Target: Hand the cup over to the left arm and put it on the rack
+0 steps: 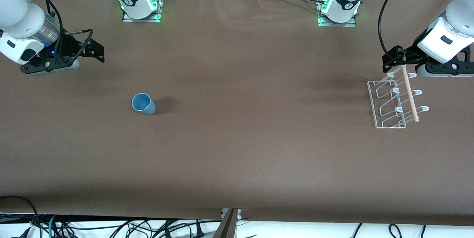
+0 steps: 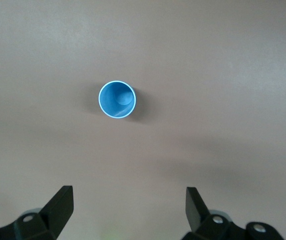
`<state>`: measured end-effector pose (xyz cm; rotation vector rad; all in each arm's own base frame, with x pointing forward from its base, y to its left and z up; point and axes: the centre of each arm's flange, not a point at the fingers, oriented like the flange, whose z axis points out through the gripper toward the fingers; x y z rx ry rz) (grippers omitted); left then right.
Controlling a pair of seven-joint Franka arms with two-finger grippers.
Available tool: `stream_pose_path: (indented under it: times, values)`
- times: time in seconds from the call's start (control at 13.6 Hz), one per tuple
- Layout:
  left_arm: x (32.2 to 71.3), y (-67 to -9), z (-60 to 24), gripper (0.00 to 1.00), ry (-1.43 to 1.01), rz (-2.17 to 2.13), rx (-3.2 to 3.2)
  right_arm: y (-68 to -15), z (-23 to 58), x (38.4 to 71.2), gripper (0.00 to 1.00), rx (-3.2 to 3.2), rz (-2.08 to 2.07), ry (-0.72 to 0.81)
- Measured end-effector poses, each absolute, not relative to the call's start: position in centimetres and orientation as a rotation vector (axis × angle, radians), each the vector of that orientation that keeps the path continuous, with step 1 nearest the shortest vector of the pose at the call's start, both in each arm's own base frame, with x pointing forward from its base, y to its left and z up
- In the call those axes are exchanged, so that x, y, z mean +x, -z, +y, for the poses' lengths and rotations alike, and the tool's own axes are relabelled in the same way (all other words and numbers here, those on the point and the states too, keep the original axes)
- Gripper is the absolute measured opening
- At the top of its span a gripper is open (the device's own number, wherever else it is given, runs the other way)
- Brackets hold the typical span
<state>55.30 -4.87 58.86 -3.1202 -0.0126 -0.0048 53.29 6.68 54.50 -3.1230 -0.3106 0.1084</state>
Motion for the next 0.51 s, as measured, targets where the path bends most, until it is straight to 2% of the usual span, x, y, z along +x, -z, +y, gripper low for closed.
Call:
stream_pose_path:
  times: [0.51]
  values:
    - [55.30,-58.86,-4.87,1.00,0.005,-0.013,-3.120,-54.51,6.55,53.31,1.00,-3.124,-0.307,-0.108]
